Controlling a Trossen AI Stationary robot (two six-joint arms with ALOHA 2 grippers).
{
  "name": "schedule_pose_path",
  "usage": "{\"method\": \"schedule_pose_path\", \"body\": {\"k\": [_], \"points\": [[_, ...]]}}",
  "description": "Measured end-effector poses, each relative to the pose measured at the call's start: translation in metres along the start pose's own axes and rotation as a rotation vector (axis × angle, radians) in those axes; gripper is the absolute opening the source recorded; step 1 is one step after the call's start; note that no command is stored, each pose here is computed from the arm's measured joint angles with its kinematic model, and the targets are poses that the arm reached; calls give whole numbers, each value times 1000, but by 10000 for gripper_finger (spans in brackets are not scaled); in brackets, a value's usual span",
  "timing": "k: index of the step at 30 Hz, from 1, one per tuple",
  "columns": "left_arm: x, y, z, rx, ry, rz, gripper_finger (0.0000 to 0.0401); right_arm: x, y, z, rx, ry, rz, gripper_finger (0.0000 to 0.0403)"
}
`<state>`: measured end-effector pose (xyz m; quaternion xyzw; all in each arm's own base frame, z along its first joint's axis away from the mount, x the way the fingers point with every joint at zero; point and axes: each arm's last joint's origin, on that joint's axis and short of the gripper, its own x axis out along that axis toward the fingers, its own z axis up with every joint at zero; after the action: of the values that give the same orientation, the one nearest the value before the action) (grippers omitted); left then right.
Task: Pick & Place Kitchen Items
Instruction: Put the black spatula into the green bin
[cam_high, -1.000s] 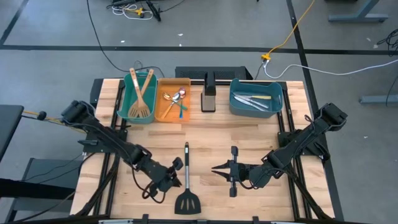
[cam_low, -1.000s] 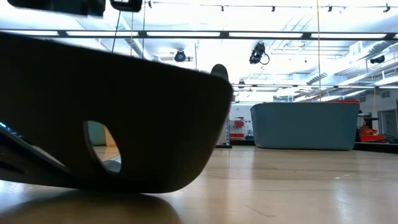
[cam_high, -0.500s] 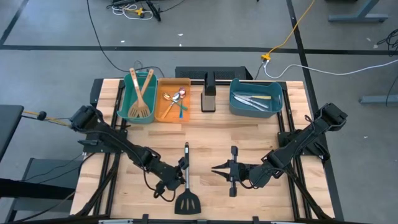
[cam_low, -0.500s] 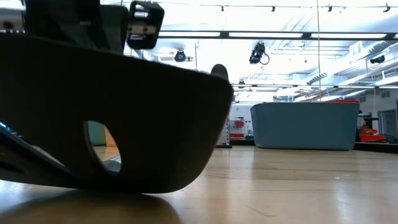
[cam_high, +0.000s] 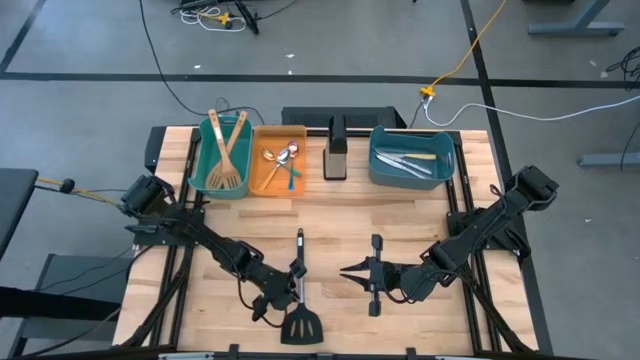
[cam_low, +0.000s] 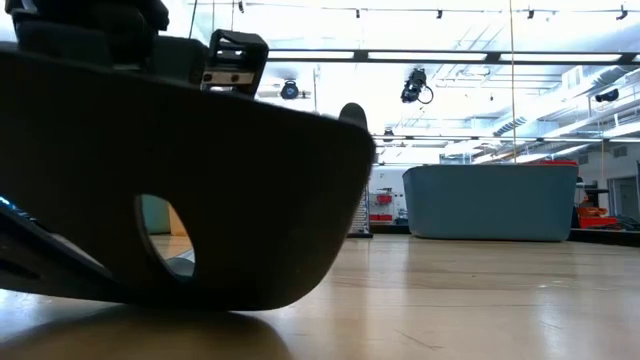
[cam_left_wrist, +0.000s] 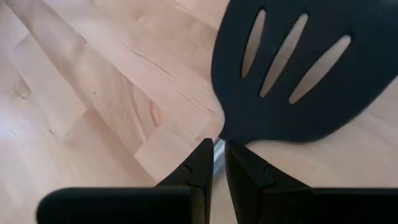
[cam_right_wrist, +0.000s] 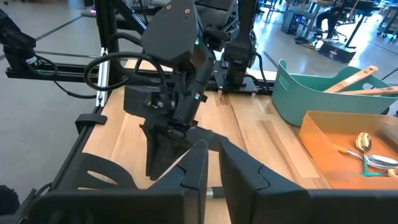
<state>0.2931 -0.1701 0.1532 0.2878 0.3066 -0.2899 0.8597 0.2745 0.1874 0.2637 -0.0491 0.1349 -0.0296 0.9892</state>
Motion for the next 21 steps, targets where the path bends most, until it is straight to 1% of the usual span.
{"method": "schedule_pose_path", "body": {"k": [5, 15, 21], "points": [[0, 1, 1, -64, -8, 3, 46, 0, 0, 0, 0, 0, 0, 49], [0, 1, 1, -68, -8, 4, 46, 0, 0, 0, 0, 0, 0, 49], [0, 2, 0, -82, -7, 7, 67, 0, 0, 0, 0, 0, 1, 49]]}}
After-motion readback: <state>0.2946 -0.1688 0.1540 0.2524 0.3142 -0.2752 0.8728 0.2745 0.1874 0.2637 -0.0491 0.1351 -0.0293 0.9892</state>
